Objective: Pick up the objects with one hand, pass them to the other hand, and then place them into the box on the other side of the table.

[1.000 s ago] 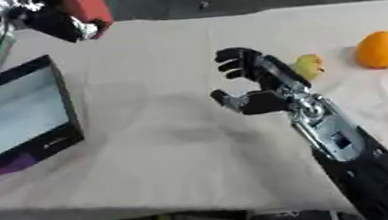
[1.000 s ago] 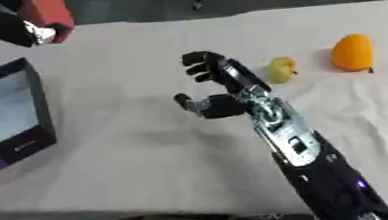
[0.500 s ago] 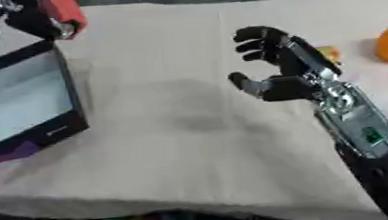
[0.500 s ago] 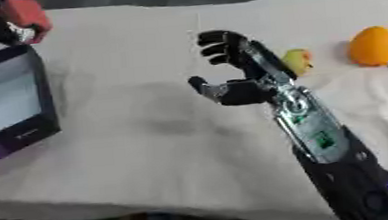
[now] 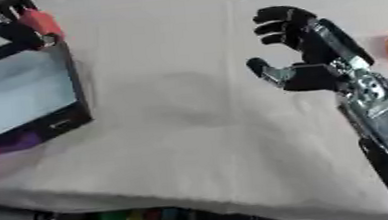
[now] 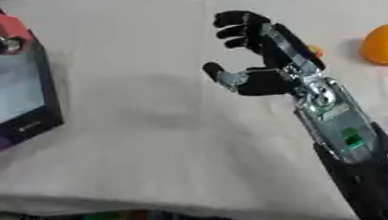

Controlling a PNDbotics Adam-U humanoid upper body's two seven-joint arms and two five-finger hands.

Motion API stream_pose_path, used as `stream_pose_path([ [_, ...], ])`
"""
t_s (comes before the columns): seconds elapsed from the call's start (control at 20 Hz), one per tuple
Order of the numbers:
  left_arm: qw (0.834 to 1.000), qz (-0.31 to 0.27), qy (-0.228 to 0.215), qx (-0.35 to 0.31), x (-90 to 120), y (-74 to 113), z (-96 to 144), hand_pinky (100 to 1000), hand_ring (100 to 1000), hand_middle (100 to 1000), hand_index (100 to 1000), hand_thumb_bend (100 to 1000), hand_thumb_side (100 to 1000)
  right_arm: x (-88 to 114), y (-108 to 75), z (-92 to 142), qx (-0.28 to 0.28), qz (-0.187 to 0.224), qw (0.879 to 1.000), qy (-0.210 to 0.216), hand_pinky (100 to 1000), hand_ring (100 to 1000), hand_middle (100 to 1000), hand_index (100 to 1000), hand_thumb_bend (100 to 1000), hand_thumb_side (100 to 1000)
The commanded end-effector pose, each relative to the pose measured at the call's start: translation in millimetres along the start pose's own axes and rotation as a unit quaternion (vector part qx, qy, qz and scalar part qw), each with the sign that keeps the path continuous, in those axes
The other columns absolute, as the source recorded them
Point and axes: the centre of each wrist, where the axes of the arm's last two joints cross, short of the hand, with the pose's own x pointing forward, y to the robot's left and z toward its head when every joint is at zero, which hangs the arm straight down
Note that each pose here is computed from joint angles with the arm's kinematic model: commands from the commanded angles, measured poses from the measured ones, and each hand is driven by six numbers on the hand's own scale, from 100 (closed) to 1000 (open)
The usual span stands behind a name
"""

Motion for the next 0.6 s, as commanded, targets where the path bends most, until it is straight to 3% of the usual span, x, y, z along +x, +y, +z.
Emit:
stream_pose_path([
  [0.05, 0.999, -0.012, 0.026, 0.026, -16, 16.9, -2, 771, 590, 373, 465, 170, 100, 13, -8.0, -5, -0.004, 0.011, 1.0, -0.021, 806, 810, 790, 830, 407, 100],
  [0.35, 0.998, -0.014, 0.057, 0.028, -33, 12.6, -8, 773, 594, 384, 476, 186, 100, 16, -8.9, -7, -0.006, 0.012, 1.0, -0.025, 806, 810, 790, 830, 409, 100],
  [0.6, 0.997, -0.013, 0.076, 0.028, -44, 8.9, -13, 795, 625, 457, 561, 261, 100, 16, -9.0, -7, -0.007, 0.012, 1.0, -0.025, 805, 809, 790, 832, 413, 100],
])
